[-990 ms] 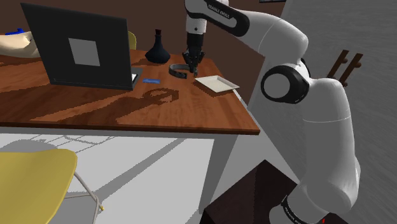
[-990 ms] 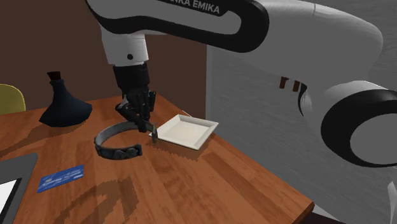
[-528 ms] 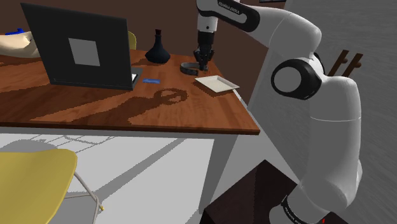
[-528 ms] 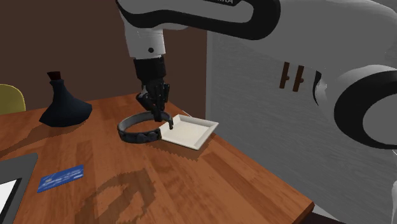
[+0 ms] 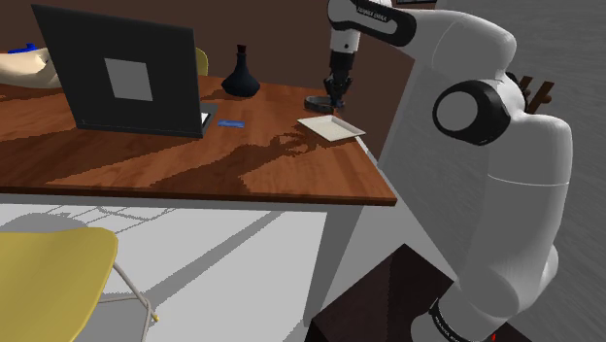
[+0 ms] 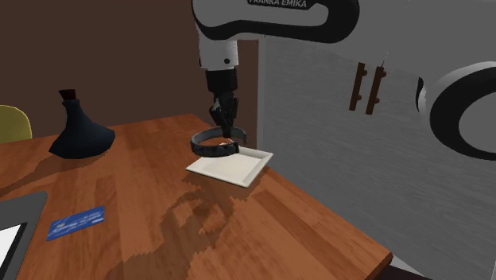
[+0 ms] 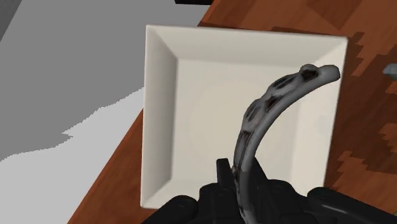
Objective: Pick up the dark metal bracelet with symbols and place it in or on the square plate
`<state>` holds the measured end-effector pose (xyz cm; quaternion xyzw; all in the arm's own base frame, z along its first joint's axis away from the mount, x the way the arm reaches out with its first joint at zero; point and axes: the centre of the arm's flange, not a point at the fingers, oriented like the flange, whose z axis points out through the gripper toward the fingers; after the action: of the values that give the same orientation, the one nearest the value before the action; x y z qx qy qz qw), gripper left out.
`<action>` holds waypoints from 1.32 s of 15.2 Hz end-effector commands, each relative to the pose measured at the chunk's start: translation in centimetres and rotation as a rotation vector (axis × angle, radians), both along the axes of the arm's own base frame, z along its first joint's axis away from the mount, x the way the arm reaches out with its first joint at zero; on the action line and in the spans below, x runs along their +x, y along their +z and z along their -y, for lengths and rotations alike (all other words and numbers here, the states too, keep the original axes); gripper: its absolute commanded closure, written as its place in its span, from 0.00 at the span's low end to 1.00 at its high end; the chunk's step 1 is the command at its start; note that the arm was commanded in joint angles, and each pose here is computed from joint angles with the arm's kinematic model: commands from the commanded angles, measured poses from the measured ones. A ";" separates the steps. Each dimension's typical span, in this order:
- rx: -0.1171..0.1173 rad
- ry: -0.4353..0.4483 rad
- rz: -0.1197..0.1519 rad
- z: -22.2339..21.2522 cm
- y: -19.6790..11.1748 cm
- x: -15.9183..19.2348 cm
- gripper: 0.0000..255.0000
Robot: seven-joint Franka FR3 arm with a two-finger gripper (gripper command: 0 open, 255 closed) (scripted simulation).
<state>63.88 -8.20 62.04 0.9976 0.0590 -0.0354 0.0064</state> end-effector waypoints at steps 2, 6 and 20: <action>0.000 0.001 0.000 4.0 0.0 -0.7 1.00; 0.000 0.001 0.000 5.3 -1.6 -1.0 1.00; 0.000 0.001 0.000 5.3 -6.9 -1.0 1.00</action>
<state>62.87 -13.57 55.21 0.9976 0.0594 -0.0350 0.0066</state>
